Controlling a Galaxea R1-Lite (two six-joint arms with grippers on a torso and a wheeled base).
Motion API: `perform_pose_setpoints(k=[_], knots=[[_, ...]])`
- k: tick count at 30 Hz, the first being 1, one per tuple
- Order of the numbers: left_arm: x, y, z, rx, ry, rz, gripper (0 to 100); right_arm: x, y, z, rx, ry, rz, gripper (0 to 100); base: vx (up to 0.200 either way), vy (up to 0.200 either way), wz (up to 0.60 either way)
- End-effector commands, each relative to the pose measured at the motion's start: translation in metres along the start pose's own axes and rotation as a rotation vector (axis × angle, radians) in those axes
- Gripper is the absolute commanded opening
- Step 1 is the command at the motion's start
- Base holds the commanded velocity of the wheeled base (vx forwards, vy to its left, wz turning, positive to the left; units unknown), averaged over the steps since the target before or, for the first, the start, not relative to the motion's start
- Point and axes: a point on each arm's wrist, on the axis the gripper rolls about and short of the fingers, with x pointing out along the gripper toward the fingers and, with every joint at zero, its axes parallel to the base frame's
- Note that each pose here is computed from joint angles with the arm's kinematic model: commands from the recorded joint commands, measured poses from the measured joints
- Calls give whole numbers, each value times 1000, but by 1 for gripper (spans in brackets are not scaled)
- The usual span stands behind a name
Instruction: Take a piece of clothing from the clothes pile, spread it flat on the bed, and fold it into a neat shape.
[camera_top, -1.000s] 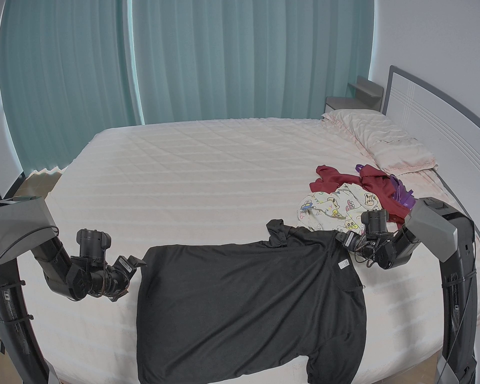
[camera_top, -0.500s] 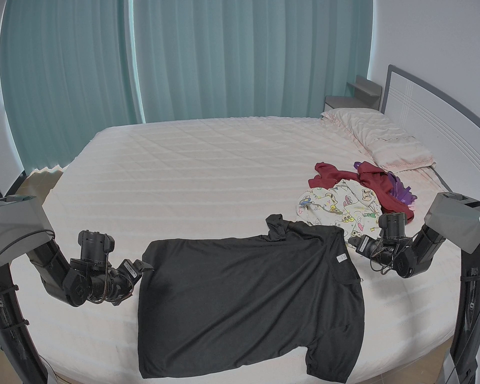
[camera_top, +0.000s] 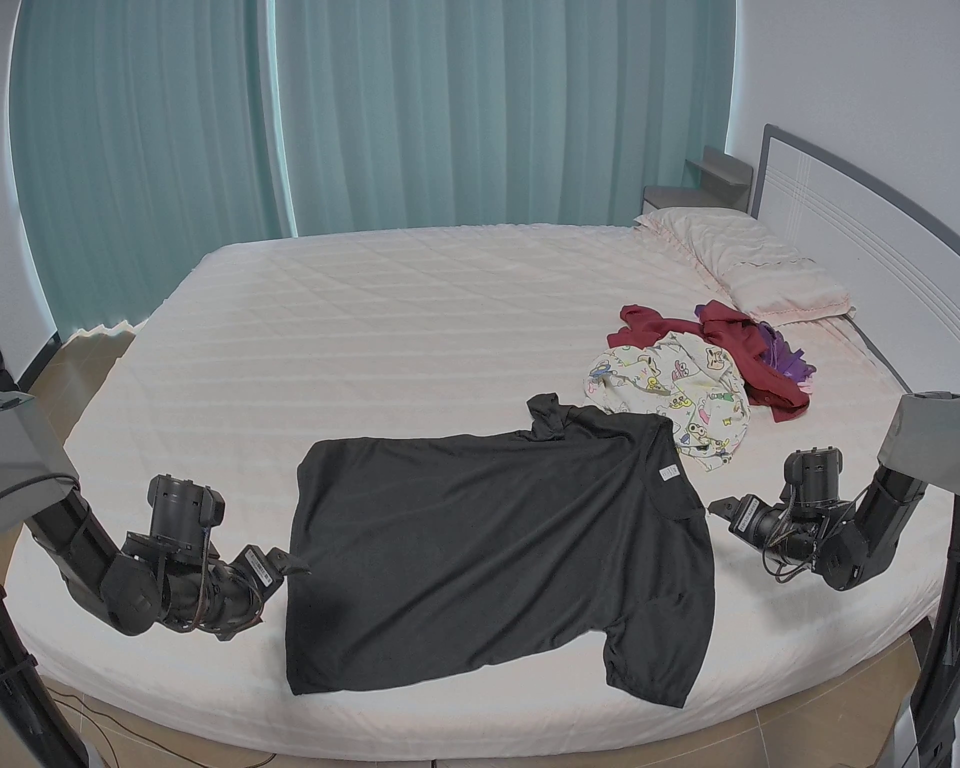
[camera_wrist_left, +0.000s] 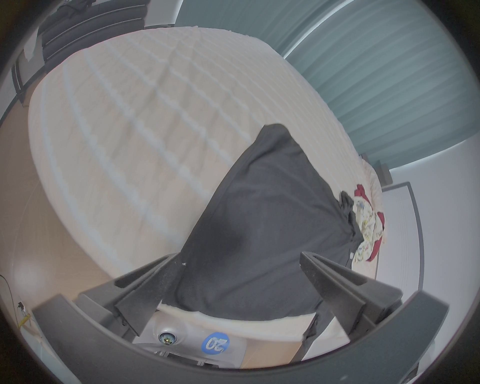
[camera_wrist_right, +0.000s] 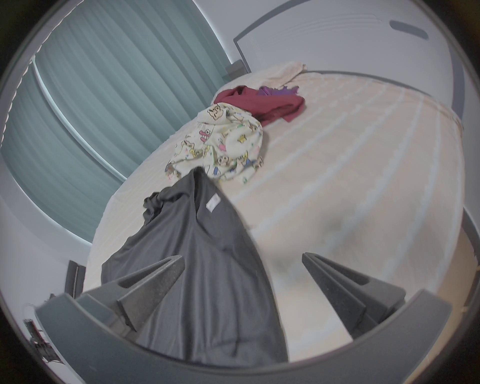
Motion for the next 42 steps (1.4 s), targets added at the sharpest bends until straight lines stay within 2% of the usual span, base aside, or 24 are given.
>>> perform_pose_setpoints(k=[1, 6, 8, 13, 20, 25, 28, 29, 37, 42], knots=[[5, 11, -22, 29, 61, 35, 100, -17, -1, -6, 10, 31, 8, 100, -200, 0, 0], [22, 25, -43, 116, 59, 86, 100, -21, -9, -17, 12, 45, 6, 100, 0, 0, 0], [37, 32, -51, 157, 34, 131, 100, -22, -11, -22, 9, 51, 12, 100, 0, 0, 0], [59, 34, -64, 217, -69, 183, 100, -28, -14, -39, -8, 100, 13, 100, 0, 0, 0], [65, 28, -70, 280, -82, 151, 100, -35, -15, -57, -31, 168, 44, 100, 0, 0, 0], [72, 27, -73, 302, -95, 169, 100, -36, -19, -70, -47, 198, 38, 100, 0, 0, 0], [75, 29, -73, 355, -89, 180, 100, -39, -24, -83, -75, 229, 29, 100, 0, 0, 0], [76, 28, -73, 363, -90, 181, 0, -38, -25, -86, -80, 235, 31, 100, 0, 0, 0], [79, 25, -71, 349, -106, 171, 0, -32, -26, -105, -112, 265, 47, 100, 0, 0, 0], [78, 26, -71, 340, -105, 172, 0, -47, -24, -122, -190, 364, 81, 100, 0, 0, 0]])
